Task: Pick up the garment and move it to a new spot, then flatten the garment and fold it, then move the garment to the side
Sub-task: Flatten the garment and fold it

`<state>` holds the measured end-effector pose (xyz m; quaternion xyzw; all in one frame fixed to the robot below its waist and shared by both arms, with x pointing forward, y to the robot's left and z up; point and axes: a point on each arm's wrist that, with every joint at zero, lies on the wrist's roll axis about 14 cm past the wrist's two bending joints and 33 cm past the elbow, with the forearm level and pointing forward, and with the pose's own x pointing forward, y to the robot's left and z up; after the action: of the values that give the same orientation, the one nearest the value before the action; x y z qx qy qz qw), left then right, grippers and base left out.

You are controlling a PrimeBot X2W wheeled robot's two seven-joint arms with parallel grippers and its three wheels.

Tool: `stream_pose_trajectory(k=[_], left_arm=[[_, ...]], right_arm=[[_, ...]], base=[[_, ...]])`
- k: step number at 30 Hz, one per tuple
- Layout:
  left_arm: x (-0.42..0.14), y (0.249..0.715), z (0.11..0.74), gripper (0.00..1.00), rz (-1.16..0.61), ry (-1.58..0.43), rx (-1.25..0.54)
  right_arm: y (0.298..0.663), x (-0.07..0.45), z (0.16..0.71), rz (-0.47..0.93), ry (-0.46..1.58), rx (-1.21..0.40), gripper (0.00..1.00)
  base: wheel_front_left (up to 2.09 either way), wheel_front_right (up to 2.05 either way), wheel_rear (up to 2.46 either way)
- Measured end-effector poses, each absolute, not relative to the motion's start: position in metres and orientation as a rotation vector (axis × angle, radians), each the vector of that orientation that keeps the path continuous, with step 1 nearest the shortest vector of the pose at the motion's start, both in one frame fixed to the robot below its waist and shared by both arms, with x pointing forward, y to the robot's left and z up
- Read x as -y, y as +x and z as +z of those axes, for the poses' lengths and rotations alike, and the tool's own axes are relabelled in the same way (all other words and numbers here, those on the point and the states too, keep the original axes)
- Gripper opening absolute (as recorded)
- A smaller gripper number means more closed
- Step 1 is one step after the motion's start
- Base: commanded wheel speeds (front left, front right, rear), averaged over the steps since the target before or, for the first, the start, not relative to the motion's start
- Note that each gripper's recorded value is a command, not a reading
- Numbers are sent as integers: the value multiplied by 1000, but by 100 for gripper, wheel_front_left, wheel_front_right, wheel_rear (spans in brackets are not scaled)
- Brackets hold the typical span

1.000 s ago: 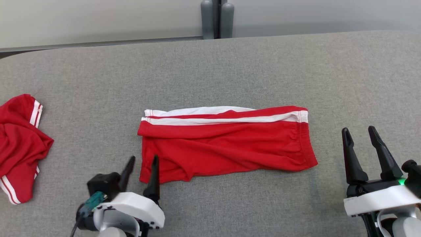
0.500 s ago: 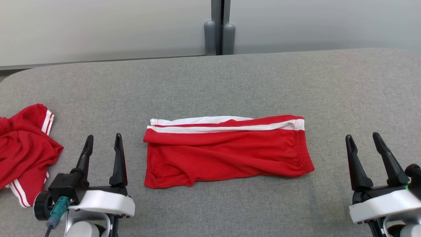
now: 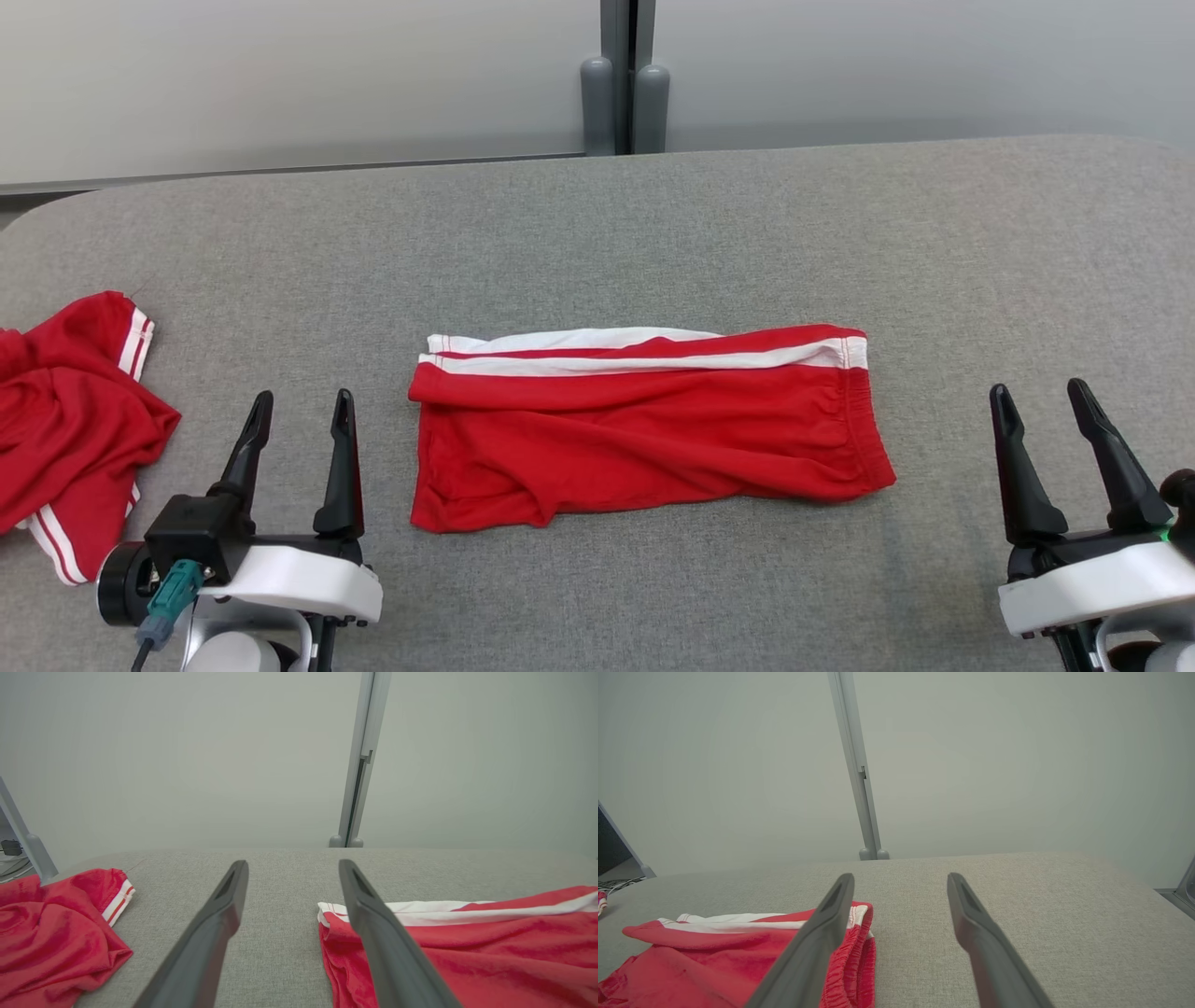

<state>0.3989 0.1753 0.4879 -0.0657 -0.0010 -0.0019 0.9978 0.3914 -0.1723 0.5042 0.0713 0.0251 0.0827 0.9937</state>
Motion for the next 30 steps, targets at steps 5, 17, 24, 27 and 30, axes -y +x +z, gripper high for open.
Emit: stream_pose_trajectory(k=[5, 17, 24, 27, 30], left_arm=[[-177, 401, 489, 100, -1, -129, 6], [-179, 421, 487, 100, 6, -140, 16], [-184, 425, 475, 100, 21, -137, -13], [-183, 429, 477, 100, 19, -133, -6], [-182, 431, 478, 100, 14, -134, 0]], right_arm=[[395, 170, 497, 172, 138, -76, 100], [415, 114, 413, 304, 202, -343, 100], [415, 104, 367, 292, 250, -484, 100], [418, 101, 365, 296, 268, -491, 0], [417, 100, 367, 299, 277, -489, 0]], base=[[0, 0, 0], [0, 0, 0], [0, 0, 0], [0, 0, 0], [0, 0, 0]])
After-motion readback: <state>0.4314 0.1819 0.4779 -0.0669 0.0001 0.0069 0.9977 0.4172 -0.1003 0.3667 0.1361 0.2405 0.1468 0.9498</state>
